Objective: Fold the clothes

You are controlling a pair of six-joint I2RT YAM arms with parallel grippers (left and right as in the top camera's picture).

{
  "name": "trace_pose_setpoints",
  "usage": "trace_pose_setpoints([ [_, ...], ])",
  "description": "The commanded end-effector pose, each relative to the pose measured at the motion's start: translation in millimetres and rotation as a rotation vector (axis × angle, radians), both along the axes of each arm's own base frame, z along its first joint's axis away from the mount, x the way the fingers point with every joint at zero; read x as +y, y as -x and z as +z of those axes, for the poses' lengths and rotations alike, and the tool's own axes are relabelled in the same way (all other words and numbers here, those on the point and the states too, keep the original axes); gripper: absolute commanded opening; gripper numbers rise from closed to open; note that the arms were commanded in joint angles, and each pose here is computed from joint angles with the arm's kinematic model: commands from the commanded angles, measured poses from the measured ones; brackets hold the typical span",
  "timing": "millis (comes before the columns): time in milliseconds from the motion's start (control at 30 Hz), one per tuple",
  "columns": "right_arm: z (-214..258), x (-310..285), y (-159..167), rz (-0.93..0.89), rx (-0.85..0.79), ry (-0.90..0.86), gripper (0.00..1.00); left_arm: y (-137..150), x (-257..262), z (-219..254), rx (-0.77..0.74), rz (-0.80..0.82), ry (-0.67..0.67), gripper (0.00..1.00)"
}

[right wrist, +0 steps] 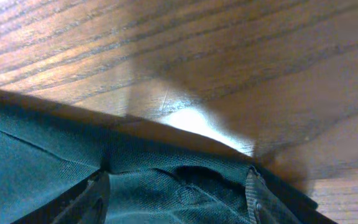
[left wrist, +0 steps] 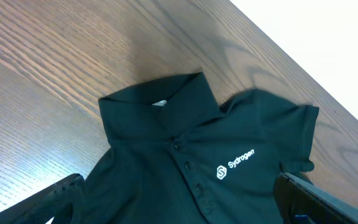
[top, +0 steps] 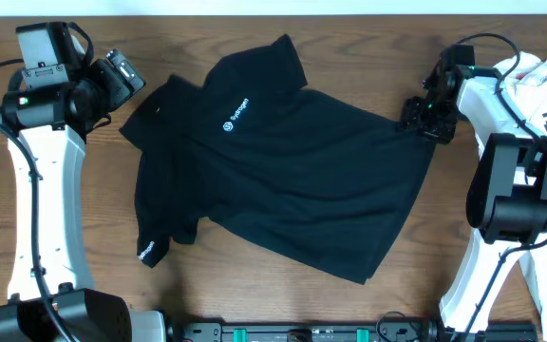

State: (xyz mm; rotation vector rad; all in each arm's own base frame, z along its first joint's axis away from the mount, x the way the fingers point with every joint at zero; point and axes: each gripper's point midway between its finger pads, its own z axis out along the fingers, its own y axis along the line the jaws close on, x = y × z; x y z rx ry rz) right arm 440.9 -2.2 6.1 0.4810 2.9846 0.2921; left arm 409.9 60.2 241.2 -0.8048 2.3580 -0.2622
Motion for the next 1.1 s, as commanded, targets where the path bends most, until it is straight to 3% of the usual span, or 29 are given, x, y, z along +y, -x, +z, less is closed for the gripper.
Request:
trace_pose_setpoints([
  [0, -5.1, 4.2, 3.2, -0.022, 0.022, -0.014, 0.68, 0.6, -2.0, 3.8, -0.009, -0.011, 0.003, 0.98],
  [233, -5.6, 2.1, 1.1, -0.023, 0.014, -0.004, 0.39, 0.5, -2.0, 3.7, -0.008, -0.011, 0.003, 0.98],
  [433, -7.2, -8.8, 1.1, -0.022, 0.014, 0.061, 0.01, 0.5, -2.0, 3.7, -0.008, -0.011, 0.003, 0.98],
  [533, -7.2, -11.6, -0.1, -0.015, 0.008, 0.079, 0.04, 0.6, -2.0, 3.8, -0.009, -0.011, 0.003, 0.98],
  [700, 11.7, -10.9, -1.9, -0.003, -0.006, 0.073, 0.36, 0.5, -2.0, 3.8, -0.009, -0.011, 0.003, 0.98],
  [833, 41.4, -10.0, 3.4, -0.004, -0.013, 0.071, 0.54, 0.5, -2.0, 3.7, -0.008, -0.011, 0.003, 0.98],
  [1067, 49.5, -9.2, 30.0, -0.057, 0.076, 0.058, 0.66, 0.6, -2.0, 3.8, -0.009, -0.011, 0.003, 0.98],
])
